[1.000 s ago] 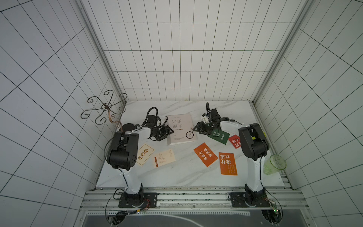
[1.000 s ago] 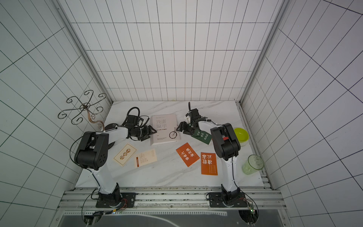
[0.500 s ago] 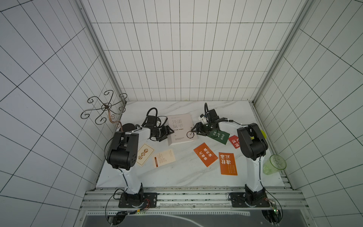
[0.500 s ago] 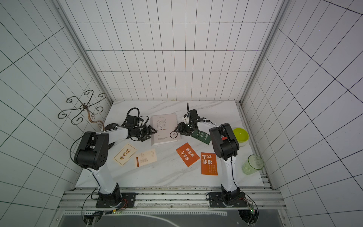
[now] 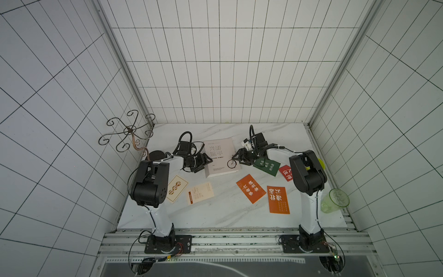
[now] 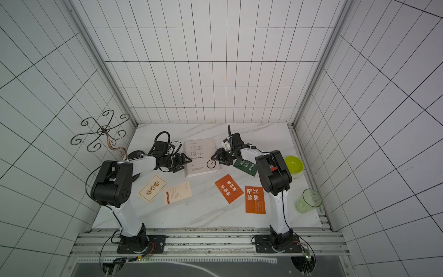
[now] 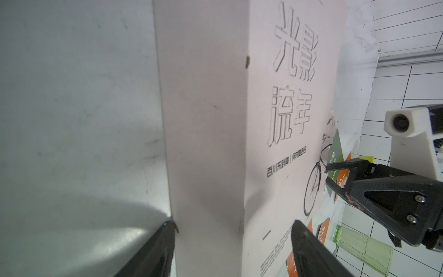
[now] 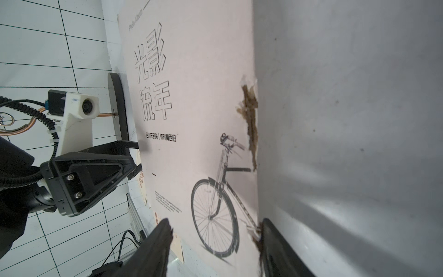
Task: Place the photos into the photo albums
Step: Open the photo album at the center of the board, then adjust the photo at the center of the board.
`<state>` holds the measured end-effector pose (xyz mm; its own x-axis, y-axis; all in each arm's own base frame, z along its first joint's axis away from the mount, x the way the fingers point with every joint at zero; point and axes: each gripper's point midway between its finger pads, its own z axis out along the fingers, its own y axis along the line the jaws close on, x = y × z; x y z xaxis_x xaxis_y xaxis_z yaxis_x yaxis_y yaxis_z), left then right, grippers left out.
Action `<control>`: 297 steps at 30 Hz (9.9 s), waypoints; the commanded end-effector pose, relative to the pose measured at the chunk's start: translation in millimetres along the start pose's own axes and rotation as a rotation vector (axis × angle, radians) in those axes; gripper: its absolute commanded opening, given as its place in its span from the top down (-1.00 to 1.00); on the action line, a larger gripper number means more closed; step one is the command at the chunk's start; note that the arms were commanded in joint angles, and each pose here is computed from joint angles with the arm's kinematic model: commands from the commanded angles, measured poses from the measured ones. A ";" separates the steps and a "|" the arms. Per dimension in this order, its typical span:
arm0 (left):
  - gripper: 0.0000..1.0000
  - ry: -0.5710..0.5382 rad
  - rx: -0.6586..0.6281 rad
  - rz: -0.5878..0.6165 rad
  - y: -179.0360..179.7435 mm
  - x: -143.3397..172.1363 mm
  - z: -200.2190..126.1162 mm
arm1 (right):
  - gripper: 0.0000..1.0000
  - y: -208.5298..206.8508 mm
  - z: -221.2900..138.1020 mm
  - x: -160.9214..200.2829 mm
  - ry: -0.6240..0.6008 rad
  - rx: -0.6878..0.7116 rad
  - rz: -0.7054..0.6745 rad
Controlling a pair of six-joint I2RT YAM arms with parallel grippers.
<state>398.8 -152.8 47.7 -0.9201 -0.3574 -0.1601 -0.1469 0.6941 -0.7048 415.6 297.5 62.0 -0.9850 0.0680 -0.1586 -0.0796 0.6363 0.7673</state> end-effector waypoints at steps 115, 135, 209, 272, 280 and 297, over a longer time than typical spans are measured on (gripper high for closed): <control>-0.36 -0.613 -0.187 1.100 -158.2 46.5 6.4 | 1.00 122.5 -71.1 -48.5 -0.202 -0.108 0.097; 0.43 -0.727 -0.427 1.189 -157.1 19.3 10.7 | 1.00 129.4 -72.5 -37.6 -0.162 -0.160 0.111; 1.00 -0.627 -0.085 0.095 -18.0 -36.5 -13.6 | 0.29 22.7 16.2 -44.9 -0.131 0.206 0.082; 0.18 -0.482 -0.099 0.265 -63.6 -27.1 -73.0 | 0.34 76.0 -61.8 -74.1 -0.392 0.258 -0.111; 0.18 -0.509 -0.088 0.489 -107.3 -15.1 -90.1 | 0.34 65.1 -101.6 -49.4 -0.429 0.295 -0.097; 0.18 -0.294 0.114 0.855 -184.6 80.6 -55.5 | 0.29 -32.2 -172.4 41.8 -0.453 0.463 0.068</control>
<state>332.3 -257.1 191.7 -0.6000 0.0582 -0.7979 0.5232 0.7830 -0.3363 366.8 175.5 163.5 -0.8105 0.3323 -0.4823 0.0606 0.8666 0.4952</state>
